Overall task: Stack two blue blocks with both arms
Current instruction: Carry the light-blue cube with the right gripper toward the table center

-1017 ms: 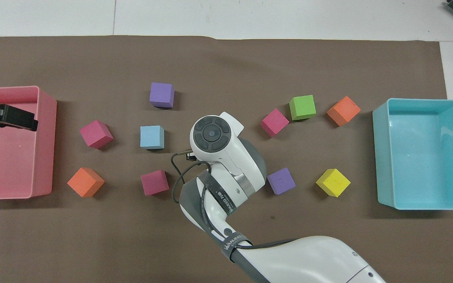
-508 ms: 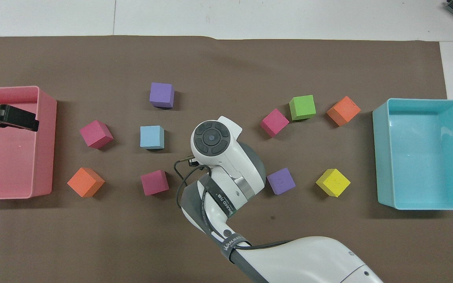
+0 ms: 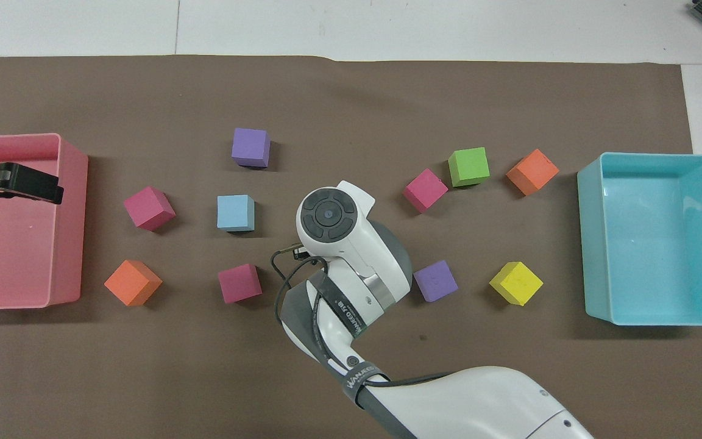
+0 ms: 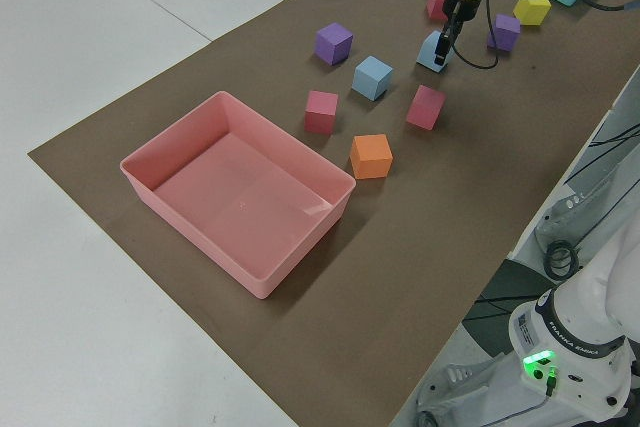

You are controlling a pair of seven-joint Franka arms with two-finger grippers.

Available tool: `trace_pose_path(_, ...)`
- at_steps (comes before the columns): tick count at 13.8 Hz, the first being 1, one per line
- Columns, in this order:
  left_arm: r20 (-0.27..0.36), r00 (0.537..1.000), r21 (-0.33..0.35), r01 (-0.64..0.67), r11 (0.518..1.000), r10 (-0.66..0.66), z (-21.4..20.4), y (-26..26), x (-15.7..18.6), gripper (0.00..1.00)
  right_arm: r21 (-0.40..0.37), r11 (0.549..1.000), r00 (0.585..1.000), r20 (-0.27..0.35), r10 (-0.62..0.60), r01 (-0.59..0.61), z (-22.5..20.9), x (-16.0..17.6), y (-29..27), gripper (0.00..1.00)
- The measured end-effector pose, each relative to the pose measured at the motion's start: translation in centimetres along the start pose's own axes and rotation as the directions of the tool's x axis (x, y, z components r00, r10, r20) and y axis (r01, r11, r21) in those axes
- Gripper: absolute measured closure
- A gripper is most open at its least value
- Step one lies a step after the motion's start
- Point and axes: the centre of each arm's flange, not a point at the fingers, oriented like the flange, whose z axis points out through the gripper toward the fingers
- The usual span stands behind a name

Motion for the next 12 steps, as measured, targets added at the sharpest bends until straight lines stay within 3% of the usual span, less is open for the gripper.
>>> trace_pose_path(3, 0.000, 1.000, 0.000, 0.000, 1.000, 0.000, 0.0, 0.0, 0.0, 0.00, 0.000, 1.000, 1.000, -0.002, 0.002, -0.002, -0.1, 0.1, 0.1, 0.04)
trace_pose_path(4, 0.000, 1.000, 0.000, 0.000, 1.000, 0.000, 0.0, 0.0, 0.0, 0.00, 0.001, 1.000, 1.000, -0.006, 0.003, -0.003, -0.4, 0.1, 0.2, 0.00)
trace_pose_path(12, 0.003, 1.000, 0.000, 0.002, 1.000, -0.002, 0.0, -0.1, 0.0, 0.00, 0.058, 0.993, 0.992, -0.077, 0.104, -0.100, -8.4, 1.3, 4.4, 0.00)
